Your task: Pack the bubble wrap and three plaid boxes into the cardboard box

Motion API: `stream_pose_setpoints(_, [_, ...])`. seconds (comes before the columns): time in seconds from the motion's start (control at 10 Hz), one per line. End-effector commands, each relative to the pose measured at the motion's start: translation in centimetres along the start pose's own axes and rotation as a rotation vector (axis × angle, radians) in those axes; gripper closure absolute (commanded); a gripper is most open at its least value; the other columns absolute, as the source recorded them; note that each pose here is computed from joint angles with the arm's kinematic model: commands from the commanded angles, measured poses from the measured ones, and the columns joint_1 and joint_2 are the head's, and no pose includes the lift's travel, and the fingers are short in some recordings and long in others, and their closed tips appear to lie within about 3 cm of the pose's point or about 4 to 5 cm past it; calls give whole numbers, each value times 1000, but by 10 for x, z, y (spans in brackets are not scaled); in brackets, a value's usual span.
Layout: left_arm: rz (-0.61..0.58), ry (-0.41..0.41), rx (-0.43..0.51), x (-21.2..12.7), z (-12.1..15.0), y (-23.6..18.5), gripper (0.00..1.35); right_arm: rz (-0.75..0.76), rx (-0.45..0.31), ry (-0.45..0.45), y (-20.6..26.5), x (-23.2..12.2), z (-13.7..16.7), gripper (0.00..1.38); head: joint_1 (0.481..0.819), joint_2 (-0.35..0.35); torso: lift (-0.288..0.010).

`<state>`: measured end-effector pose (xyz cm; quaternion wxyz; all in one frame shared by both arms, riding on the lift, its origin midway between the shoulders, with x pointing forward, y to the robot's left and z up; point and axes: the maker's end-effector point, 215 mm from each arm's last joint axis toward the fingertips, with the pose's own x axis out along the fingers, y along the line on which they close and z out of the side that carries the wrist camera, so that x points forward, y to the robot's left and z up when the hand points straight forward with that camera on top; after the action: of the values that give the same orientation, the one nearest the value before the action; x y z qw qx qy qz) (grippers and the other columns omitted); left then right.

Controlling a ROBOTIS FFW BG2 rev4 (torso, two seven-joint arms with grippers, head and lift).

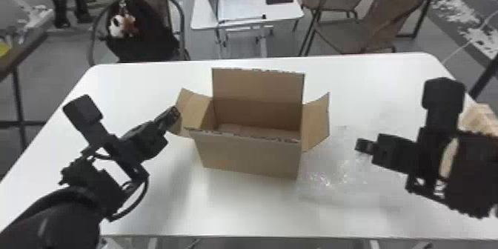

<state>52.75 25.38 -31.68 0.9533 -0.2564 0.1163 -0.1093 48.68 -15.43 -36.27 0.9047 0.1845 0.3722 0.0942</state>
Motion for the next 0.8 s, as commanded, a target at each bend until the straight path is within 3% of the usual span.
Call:
stream_pose_setpoints(0.0, [2, 4, 2, 2, -2, -2, 1211, 75, -12, -20, 21, -28, 23, 1145, 695, 108, -174])
stream_pose_setpoints(0.4, [21, 14, 7, 4, -7, -2, 1211, 278, -26, -207, 67, -112, 126, 1145, 695, 104, -174])
stream_pose_setpoints(0.7, [33, 21, 16, 7, -10, -4, 1211, 402, -44, -365, 100, -169, 192, 1145, 625, 89, -174])
